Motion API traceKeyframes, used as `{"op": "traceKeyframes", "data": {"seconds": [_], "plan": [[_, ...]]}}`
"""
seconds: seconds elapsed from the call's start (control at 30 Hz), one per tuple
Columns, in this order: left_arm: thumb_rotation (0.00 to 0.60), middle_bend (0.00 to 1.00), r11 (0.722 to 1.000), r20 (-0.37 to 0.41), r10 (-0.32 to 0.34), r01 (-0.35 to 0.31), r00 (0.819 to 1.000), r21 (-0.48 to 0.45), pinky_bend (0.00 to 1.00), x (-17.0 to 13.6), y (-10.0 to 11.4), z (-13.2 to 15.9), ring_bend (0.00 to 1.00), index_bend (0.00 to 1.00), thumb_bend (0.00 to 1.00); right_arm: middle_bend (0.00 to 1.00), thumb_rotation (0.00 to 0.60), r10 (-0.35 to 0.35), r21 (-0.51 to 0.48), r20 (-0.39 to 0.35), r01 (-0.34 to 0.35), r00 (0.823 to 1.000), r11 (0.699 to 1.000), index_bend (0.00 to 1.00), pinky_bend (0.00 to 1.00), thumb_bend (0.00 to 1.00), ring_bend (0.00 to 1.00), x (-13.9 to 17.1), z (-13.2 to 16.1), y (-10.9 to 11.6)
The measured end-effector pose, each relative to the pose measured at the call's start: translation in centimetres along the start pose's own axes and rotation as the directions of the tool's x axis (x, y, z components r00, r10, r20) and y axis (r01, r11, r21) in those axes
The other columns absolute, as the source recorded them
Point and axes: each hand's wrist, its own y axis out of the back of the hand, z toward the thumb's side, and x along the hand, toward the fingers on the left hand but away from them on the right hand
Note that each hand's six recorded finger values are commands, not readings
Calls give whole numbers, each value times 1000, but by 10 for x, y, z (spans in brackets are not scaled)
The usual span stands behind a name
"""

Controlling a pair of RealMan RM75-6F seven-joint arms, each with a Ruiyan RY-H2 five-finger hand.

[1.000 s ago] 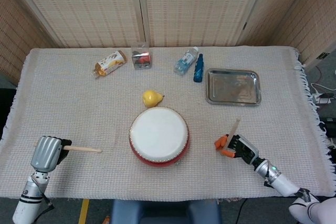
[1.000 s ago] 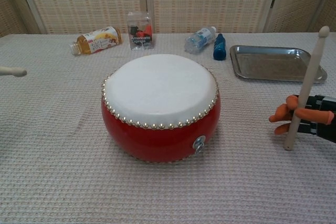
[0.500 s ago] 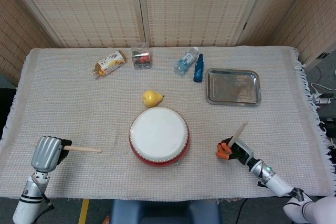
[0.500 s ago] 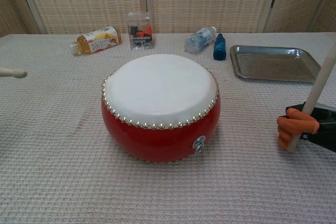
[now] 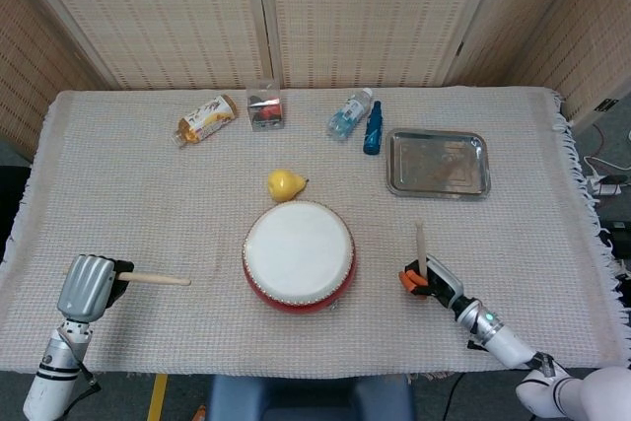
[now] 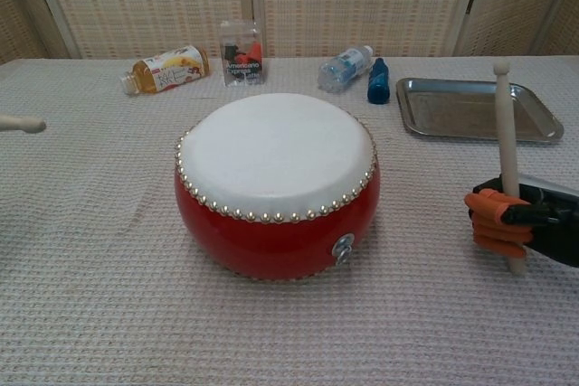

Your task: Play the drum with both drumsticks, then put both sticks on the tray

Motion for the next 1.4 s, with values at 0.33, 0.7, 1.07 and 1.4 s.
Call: {"op": "traceKeyframes", "data": {"seconds": [0.33, 0.7, 1.07, 1.4], "plan": [[600, 1000, 1000, 13, -8, 8, 1000, 16, 1000, 4, 1, 1, 1000, 1000, 590, 1000, 600, 4, 251, -1, -4, 1000, 968, 1000, 1000, 885, 1000, 4, 26, 3], [600, 1000, 998, 94, 26, -31, 995, 46, 1000, 21, 16, 21, 1000, 1000, 591, 1000, 600, -81, 748, 23, 37, 996, 662, 1000, 1000, 885, 1000, 17, 88, 10], [600, 1000, 990, 148, -36, 15, 988, 140, 1000, 57, 6, 52, 1000, 1000, 594, 1000, 600, -172, 936, 30, 32, 985, 351, 1000, 1000, 885, 1000, 1, 183, 8], [600, 1000, 976, 122, -134, 110, 983, 188, 1000, 78, -25, 70, 1000, 1000, 594, 1000, 600, -167, 968, 63, -20, 984, 249, 1000, 1000, 885, 1000, -24, 221, -13]]}}
